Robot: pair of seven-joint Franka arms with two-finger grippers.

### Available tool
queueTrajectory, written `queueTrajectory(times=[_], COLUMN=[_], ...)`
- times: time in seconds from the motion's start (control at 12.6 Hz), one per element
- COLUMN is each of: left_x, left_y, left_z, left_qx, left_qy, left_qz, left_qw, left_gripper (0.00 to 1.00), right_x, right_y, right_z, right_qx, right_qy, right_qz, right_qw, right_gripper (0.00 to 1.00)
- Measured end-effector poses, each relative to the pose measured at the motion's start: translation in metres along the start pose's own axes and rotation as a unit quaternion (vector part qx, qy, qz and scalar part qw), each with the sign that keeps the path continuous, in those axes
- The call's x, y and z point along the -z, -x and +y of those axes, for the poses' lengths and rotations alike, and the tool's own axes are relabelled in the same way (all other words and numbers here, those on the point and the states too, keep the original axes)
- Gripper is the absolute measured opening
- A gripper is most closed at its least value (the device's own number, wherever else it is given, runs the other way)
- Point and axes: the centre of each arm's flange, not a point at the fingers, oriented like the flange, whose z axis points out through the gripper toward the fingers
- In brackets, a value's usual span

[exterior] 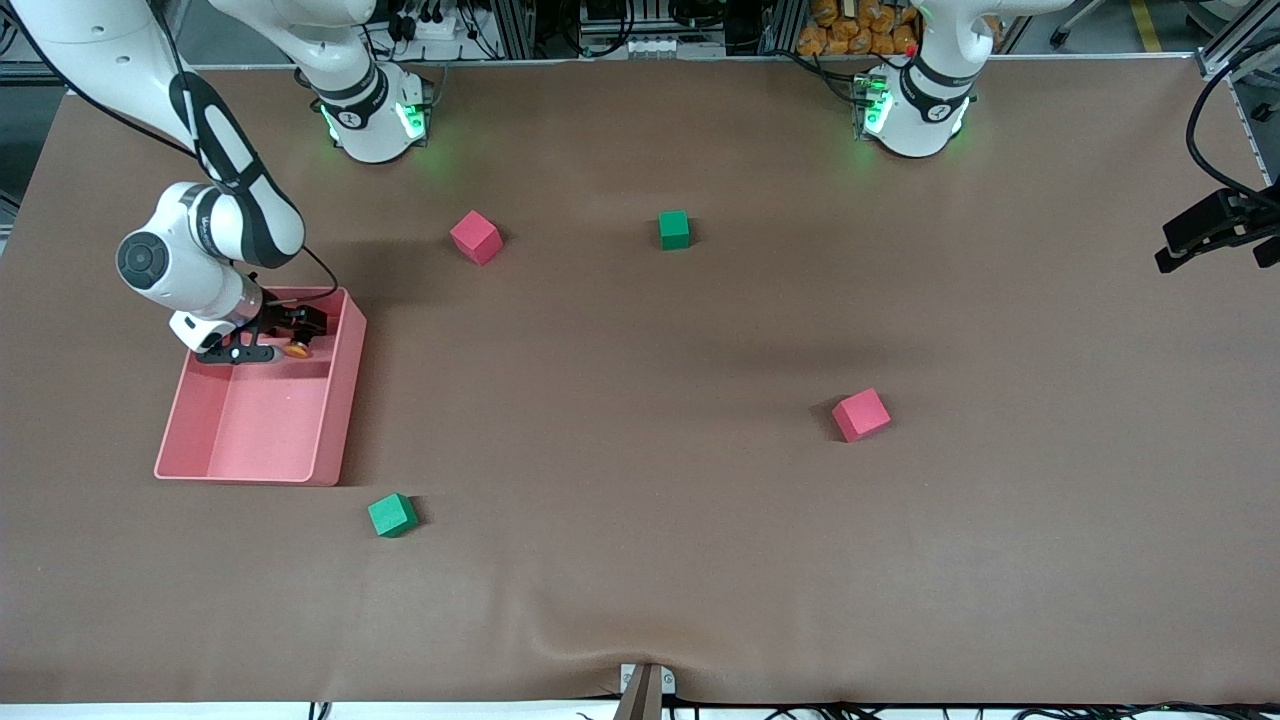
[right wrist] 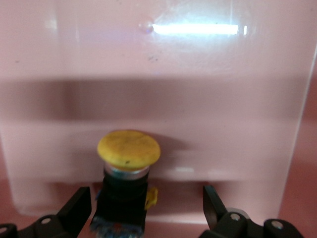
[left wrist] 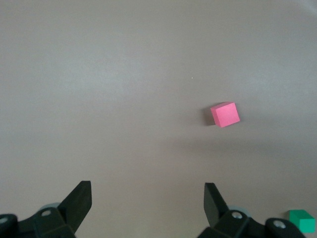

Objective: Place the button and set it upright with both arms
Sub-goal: 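Lower the right gripper and grasp the button's blue base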

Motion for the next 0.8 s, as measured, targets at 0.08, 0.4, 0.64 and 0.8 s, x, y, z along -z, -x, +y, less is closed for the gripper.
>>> queueTrajectory(times=[0.08, 0.4, 0.64, 0.8], left_x=[0.0, -0.0001, -0.0003, -0.0004], left_y=[0.0, 0.0, -0.0001, -0.0001], left_z=[-0.0004, -0.0008, -0.0009, -0.0009], left_qx=[0.0, 0.0, 0.0, 0.0], left_qy=[0.0, 0.0, 0.0, 0.0], left_qz=[0.0, 0.0, 0.0, -0.001], left_qw=[1.0, 1.0, 1.0, 1.0], left_gripper=[1.0, 1.0, 1.0, 1.0], right_x=[0.0045, 0.0064, 0.0046, 0.0035], right_y=[0.0007, 0.0015, 0.0028, 0.0038], right_z=[-0.0006, -0.001, -0.0017, -0.0019], right_qx=[0.0, 0.0, 0.001, 0.001], right_qy=[-0.001, -0.002, -0.002, -0.003], right_qz=[-0.002, -0.003, -0.006, -0.009], right_qw=[1.0, 1.0, 1.0, 1.0], right_gripper=[1.0, 1.0, 0.9, 0.62])
